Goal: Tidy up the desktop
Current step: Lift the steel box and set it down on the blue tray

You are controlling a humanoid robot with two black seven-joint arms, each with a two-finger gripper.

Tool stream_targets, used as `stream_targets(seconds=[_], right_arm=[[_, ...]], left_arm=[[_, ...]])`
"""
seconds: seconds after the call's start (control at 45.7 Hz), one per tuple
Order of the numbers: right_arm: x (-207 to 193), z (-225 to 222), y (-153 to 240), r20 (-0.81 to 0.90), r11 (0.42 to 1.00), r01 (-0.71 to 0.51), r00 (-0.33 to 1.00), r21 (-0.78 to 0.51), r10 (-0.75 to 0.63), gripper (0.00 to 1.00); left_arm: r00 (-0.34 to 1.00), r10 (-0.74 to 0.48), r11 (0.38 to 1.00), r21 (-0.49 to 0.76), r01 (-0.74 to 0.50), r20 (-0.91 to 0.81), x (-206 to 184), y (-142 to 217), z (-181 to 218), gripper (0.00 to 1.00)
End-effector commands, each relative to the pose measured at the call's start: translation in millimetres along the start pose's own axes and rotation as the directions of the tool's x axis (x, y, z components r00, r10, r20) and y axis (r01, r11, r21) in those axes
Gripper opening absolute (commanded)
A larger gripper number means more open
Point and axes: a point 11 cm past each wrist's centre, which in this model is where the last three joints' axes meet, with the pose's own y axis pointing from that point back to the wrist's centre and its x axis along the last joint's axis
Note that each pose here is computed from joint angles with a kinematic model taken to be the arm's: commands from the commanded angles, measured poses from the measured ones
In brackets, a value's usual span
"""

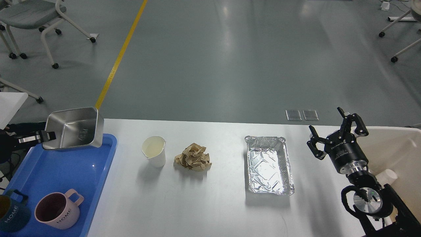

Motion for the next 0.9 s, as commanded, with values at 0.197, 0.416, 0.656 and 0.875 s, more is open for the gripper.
stream_targets(seconds=[0.197,0.416,0.656,0.875], right_arm=[[1,1,1,0.000,1.000,-0.001,1.000,-0.002,0.001,1.00],[2,1,2,-0.001,1.000,-0.003,1.000,-0.003,0.003,1.00],[3,1,2,0.000,1.000,-0.006,1.000,-0.004,0.006,1.00],[3,1,1,0.001,1.000,-0.004,1.000,-0.003,0.004,1.00]], left_arm=[[0.998,0.022,0.986,0.165,-0.011,-0.061,1,-24,-66,0.00],[0.996,-0.001,0.975,0.223,0.021,-0.091,-18,-51,-89,0.01],[0.994,-0.015,0.966,0.254,0.042,-0.110,-36,-83,-96,0.01],[0.992,-0.037,0.970,0.235,0.064,-0.120,-56,-116,-83,0.02]])
